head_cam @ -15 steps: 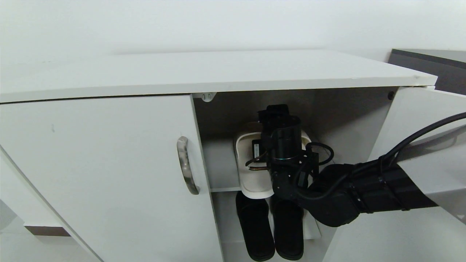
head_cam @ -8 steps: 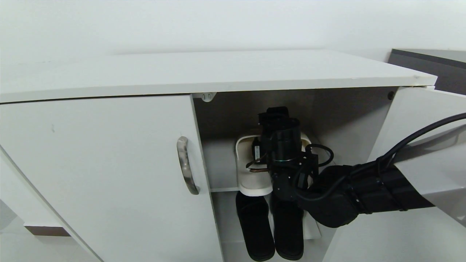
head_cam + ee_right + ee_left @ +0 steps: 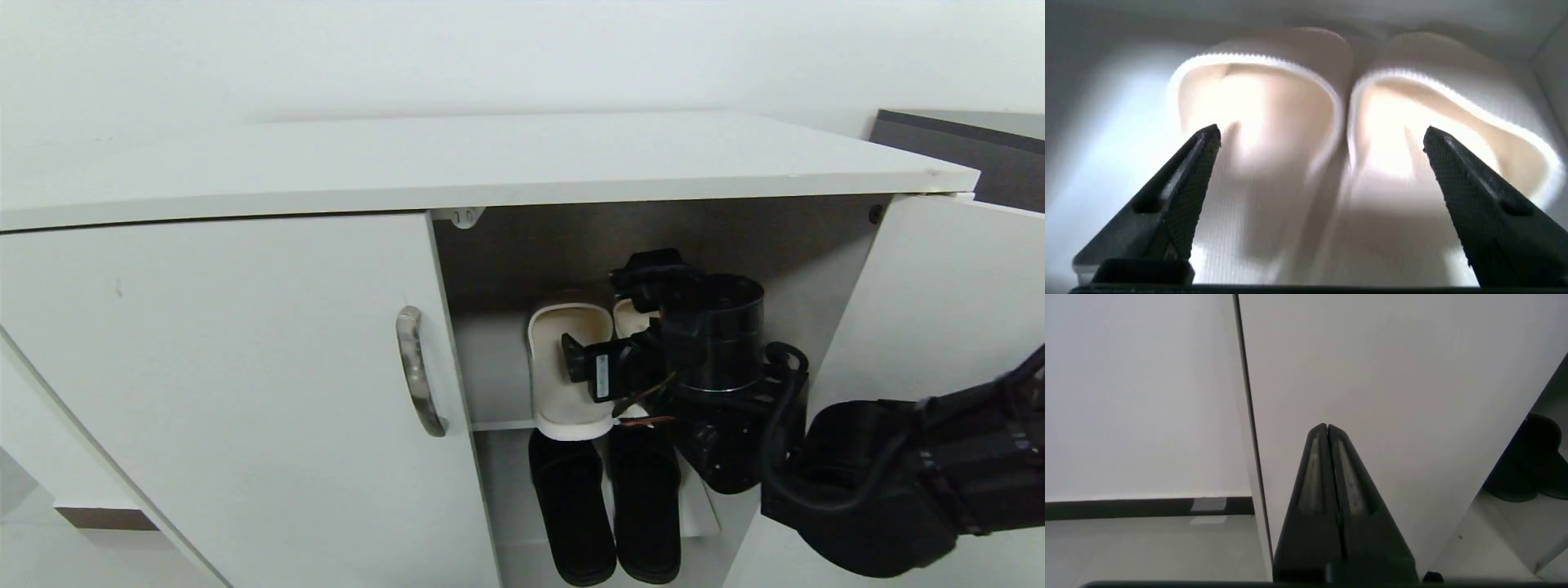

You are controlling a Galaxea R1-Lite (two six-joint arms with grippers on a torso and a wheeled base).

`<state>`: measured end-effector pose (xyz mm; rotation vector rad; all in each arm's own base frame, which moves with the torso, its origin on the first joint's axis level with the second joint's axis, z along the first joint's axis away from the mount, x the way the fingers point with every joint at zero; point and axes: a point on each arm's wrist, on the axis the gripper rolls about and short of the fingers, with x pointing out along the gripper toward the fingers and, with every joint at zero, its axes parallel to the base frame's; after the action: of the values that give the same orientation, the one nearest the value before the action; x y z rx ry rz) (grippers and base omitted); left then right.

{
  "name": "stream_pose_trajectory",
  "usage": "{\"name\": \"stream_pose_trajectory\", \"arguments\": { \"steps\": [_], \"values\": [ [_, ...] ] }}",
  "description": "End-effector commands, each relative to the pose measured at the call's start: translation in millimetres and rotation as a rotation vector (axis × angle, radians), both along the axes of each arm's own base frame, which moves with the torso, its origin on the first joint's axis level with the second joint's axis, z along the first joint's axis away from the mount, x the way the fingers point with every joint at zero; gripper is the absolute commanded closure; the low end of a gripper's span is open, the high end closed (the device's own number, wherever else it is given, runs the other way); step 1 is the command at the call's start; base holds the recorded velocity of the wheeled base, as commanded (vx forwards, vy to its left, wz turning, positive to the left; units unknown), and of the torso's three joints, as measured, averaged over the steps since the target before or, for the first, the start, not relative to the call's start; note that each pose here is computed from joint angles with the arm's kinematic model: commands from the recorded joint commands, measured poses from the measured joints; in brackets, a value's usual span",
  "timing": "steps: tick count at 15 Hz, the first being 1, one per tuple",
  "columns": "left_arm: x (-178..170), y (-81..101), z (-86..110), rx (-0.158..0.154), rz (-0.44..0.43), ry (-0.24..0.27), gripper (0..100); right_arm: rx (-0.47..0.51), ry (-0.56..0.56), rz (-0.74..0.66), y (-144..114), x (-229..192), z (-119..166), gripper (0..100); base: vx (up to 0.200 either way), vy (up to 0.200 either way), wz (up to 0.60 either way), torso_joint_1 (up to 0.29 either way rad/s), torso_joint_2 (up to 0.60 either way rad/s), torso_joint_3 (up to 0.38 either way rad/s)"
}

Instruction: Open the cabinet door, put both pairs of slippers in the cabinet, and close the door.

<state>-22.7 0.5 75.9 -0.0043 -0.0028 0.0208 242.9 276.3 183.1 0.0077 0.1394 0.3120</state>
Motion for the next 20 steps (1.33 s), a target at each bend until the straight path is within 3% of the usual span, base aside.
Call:
{"name": "stream_pose_trajectory", "arguments": {
  "steps": [1, 6, 7, 14, 18, 20],
  "values": [
    [0, 0.0, 0.1, 0.0, 0.001, 0.0, 100, 0.039, -0.015, 0.028, -16, -16, 15, 0, -0.2, 0.0, 0.0, 0.007, 0.0, -0.002],
    [0, 0.0, 0.0, 0.0, 0.001, 0.001, 100, 0.073, -0.025, 0.096, -25, -34, 17, 0, -0.2, 0.0, 0.0, 0.002, 0.0, 0.003],
    [0, 0.0, 0.0, 0.0, -0.001, 0.001, 100, 0.07, -0.024, 0.103, -25, -37, 16, 100, -0.2, 0.0, 0.0, -0.002, 0.01, 0.007],
    [0, 0.0, 0.0, 0.0, -0.001, 0.001, 100, 0.036, 0.013, 0.171, -32, -68, 4, 100, -0.2, 0.0, 0.0, 0.0, 0.0, 0.002],
    [0, 0.0, 0.0, 0.0, -0.001, 0.001, 100, 0.091, 0.088, 0.189, -37, -72, -8, 100, -0.2, 0.0, 0.0, 0.002, 0.0, 0.002],
    [0, 0.0, 0.0, 0.0, -0.001, 0.001, 100, 0.097, 0.135, 0.271, -43, -78, -15, 100, -0.2, 0.0, 0.0, 0.0, 0.0, 0.005]
  ]
}}
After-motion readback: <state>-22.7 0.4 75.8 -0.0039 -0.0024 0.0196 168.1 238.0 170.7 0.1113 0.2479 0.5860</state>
